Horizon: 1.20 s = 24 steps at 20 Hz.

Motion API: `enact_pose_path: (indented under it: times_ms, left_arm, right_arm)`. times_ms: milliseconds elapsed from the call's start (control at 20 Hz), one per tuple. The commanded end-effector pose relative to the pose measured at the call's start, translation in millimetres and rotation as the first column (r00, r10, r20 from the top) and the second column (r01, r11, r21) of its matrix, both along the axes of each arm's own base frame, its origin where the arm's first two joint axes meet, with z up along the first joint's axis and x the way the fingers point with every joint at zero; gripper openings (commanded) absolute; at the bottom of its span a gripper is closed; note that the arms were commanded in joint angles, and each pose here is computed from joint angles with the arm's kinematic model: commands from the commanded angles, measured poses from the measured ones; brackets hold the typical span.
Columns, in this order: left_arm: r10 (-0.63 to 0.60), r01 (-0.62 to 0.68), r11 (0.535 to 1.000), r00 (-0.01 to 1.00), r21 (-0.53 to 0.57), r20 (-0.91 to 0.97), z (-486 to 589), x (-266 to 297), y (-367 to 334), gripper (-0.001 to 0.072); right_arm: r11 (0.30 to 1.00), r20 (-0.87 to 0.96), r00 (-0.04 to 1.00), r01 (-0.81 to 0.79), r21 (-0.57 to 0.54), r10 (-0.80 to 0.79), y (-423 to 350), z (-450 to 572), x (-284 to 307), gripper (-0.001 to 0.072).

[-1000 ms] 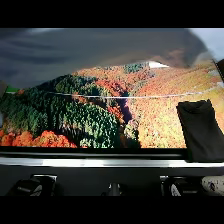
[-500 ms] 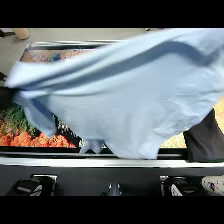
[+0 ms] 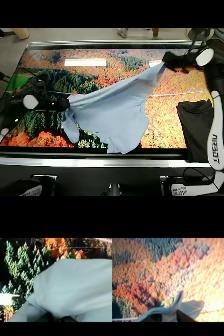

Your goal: Fold the shirts.

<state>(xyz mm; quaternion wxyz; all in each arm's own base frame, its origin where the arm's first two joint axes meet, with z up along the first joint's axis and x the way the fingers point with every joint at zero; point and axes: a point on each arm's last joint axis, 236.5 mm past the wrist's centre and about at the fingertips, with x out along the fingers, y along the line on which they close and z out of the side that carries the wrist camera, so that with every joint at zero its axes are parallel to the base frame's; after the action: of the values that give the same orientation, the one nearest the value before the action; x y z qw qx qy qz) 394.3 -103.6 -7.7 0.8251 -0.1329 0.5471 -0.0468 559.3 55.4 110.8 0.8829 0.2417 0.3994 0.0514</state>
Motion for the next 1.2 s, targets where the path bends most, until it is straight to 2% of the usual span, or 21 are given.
enact_pose_path:
  times_ms: [0, 50, 150, 250, 300, 350, 400, 550, 700, 900, 1000, 1050, 1100, 1150]
  left_arm:
    - [-0.043, 0.043, 0.999, 0.985, -0.005, -0.166, -37.3, 6.4, -7.5, 0.0529]
    - [-0.098, 0.101, 0.995, 0.978, 0.008, -0.183, -26.5, 5.4, -0.3, 0.0671]
    - [-0.144, 0.152, 0.988, 0.968, 0.020, -0.203, -0.2, -2.7, 24.8, 0.0667]
    - [-0.085, 0.091, 0.996, 0.970, 0.015, -0.229, 13.9, -23.6, 55.4, 0.0663]
    - [-0.059, 0.064, 0.998, 0.966, 0.013, -0.253, 10.9, -43.3, 65.3, 0.0657]
    - [-0.042, 0.046, 0.999, 0.957, 0.008, -0.288, 0.2, -67.7, 70.1, 0.0656]
    - [-0.036, 0.037, 0.999, 0.941, -0.002, -0.337, -17.1, -99.1, 69.0, 0.0634]
    - [-0.020, -0.032, 0.992, 0.915, -0.120, -0.403, -66.1, -165.2, 36.8, 0.0635]
    - [0.013, -0.116, 0.960, 0.927, -0.254, -0.374, -87.9, -171.4, 4.0, 0.0635]
    - [0.028, -0.128, 0.948, 0.945, -0.291, -0.325, -93.2, -155.4, -16.8, 0.0632]
    - [0.009, -0.118, 0.951, 0.935, -0.285, -0.355, -103.1, -160.4, -23.5, 0.0596]
    - [0.019, -0.128, 0.952, 0.932, -0.278, -0.363, -108.5, -159.3, -23.1, 0.0488]
    - [0.048, -0.155, 0.950, 0.930, -0.272, -0.364, -111.5, -155.5, -20.7, 0.0337]
    - [0.073, -0.174, 0.948, 0.935, -0.267, -0.348, -112.0, -149.1, -17.9, 0.0216]
  right_arm:
    - [0.976, -0.211, 0.974, -0.033, 0.213, 0.079, 42.0, -62.4, -12.1, 0.0621]
    - [0.977, -0.215, 0.969, -0.079, 0.199, 0.122, 41.5, -59.3, -20.6, 0.0691]
    - [0.974, -0.278, 0.938, -0.174, 0.144, 0.208, 27.4, -53.6, -53.6, 0.0670]
    - [0.967, -0.435, 0.863, -0.239, 0.094, 0.256, -2.7, -63.1, -102.1, 0.0664]
    - [0.966, -0.516, 0.818, -0.247, 0.080, 0.252, -15.3, -73.7, -125.5, 0.0652]
    - [0.963, -0.583, 0.773, -0.260, 0.068, 0.250, -23.1, -87.7, -149.3, 0.0610]
    - [0.964, -0.624, 0.744, -0.262, 0.056, 0.238, -26.9, -101.7, -170.2, 0.0608]
    - [0.964, -0.624, 0.737, -0.233, 0.128, 0.261, -4.5, -135.0, -220.9, 0.0609]
    - [0.956, -0.654, 0.700, -0.248, 0.157, 0.289, 3.7, -154.3, -265.3, 0.0619]
    - [0.947, -0.684, 0.657, -0.264, 0.185, 0.317, 7.2, -157.0, -285.0, 0.0626]
    - [0.947, -0.684, 0.657, -0.263, 0.184, 0.315, 7.1, -157.2, -284.7, 0.0626]
    - [0.947, -0.686, 0.655, -0.261, 0.187, 0.316, 7.5, -157.7, -285.7, 0.0626]
    - [0.947, -0.692, 0.648, -0.253, 0.198, 0.318, 9.7, -159.8, -289.2, 0.0627]
    - [0.944, -0.699, 0.635, -0.241, 0.223, 0.327, 14.5, -163.6, -295.6, 0.0627]
